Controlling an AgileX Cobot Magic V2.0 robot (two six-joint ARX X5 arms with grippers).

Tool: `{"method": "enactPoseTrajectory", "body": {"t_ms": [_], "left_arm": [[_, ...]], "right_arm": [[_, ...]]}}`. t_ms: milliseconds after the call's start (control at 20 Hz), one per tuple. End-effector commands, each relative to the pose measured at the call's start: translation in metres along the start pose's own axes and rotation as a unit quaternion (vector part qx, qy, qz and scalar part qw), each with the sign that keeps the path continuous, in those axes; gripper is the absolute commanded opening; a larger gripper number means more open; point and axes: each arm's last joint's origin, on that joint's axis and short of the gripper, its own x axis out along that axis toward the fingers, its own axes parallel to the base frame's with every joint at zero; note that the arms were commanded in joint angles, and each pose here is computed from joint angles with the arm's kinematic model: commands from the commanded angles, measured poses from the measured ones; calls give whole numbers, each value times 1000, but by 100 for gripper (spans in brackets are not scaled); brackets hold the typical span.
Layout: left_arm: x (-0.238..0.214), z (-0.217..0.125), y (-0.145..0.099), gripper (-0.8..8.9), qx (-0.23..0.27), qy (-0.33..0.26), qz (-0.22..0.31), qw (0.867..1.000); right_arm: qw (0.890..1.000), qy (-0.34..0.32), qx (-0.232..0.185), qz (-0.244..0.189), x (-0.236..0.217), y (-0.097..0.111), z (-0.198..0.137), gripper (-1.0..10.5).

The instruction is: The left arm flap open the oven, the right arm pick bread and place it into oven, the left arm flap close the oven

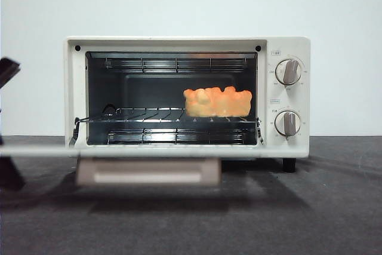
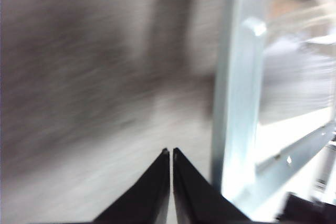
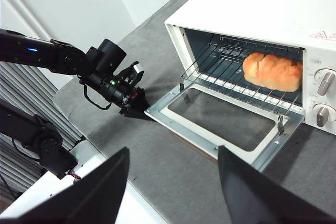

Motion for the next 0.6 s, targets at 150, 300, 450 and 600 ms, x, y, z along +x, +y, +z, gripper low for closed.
{"method": "enactPoseTrajectory", "body": {"t_ms": [150, 300, 450, 600], "left_arm": [[-2, 9, -11, 16, 0, 0, -74, 997], [-7, 14, -18, 16, 4, -18, -97, 995], [-14, 20, -29, 16, 18, -46, -114, 992], [-23, 29, -42, 16, 27, -81, -138, 987]], "right_arm": [[1000, -11, -6, 8, -3, 2, 4, 261], [1000, -11, 0, 8, -3, 2, 4, 261], [1000, -12, 4, 9, -3, 2, 4, 261], [1000, -12, 7, 9, -3, 2, 4, 261]]}}
